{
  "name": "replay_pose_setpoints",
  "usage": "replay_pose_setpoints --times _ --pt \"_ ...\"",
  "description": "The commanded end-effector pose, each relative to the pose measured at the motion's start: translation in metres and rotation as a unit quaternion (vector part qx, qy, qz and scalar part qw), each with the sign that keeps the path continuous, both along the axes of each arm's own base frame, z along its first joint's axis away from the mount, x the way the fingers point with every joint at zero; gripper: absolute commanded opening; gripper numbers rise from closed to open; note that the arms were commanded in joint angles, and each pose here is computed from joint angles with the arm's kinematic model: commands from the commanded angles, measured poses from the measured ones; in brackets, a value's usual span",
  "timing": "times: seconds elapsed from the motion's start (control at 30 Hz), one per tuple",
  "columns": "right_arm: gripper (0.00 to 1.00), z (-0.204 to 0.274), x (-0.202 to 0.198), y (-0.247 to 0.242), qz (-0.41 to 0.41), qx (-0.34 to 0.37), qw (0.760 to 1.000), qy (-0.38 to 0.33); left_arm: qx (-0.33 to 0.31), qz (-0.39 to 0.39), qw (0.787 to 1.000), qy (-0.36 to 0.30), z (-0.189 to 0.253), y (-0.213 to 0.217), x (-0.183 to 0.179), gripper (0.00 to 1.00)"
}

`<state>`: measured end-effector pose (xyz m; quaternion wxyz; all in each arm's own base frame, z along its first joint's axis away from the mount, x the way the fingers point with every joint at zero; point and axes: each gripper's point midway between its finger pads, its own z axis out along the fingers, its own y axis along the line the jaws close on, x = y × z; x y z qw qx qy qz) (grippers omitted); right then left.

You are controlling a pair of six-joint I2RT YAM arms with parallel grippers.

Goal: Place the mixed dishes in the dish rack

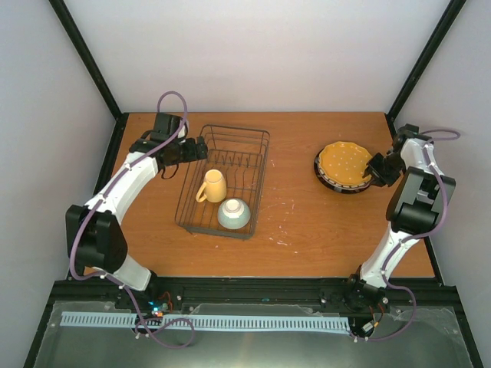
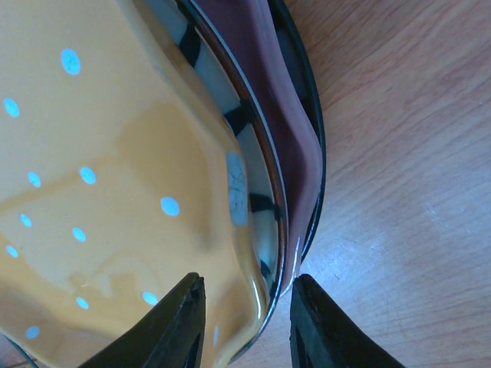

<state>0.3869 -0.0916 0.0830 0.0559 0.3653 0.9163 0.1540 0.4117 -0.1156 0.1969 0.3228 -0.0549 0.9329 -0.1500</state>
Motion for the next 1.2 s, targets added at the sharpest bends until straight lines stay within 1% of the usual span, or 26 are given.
replay_pose_setpoints --times 0.0,0.13,0.23,0.37,0.43,0.53,0.57,0.93,1.17 --pt "0.31 -0.011 0.003 0.005 -0.001 0.001 1.0 0.009 0.004 0.004 1.0 -0.008 0.001 0.002 0.007 1.0" --pt "0.28 -0.016 0.007 0.009 0.001 0.006 1.0 0.01 0.005 0.004 1.0 -0.007 0.0 0.002 0.008 1.0" --pt "0.24 -0.019 0.009 0.012 0.005 0.008 1.0 0.012 0.005 0.005 1.0 -0.006 -0.001 0.002 0.008 1.0" --pt "0.14 -0.022 0.013 0.015 0.008 0.012 1.0 0.013 0.007 0.004 1.0 -0.006 -0.003 0.002 0.01 1.0" --pt "0.12 -0.021 0.015 0.017 0.011 0.015 1.0 0.01 0.009 0.003 1.0 -0.004 -0.005 0.002 0.011 1.0" --pt "0.04 -0.02 0.017 0.019 0.015 0.018 1.0 0.009 0.01 0.001 1.0 -0.004 -0.005 0.001 0.014 1.0" --pt "0.03 -0.02 0.017 0.019 0.015 0.018 1.0 0.01 0.01 -0.001 1.0 -0.004 -0.005 0.001 0.015 1.0" --pt "0.03 -0.001 0.019 0.028 0.031 0.039 0.999 -0.008 -0.001 -0.012 1.0 -0.011 -0.001 -0.007 0.025 0.99" --pt "0.03 0.016 0.018 0.038 0.051 0.063 0.996 -0.025 -0.018 -0.023 0.999 -0.027 0.015 -0.014 0.029 0.98"
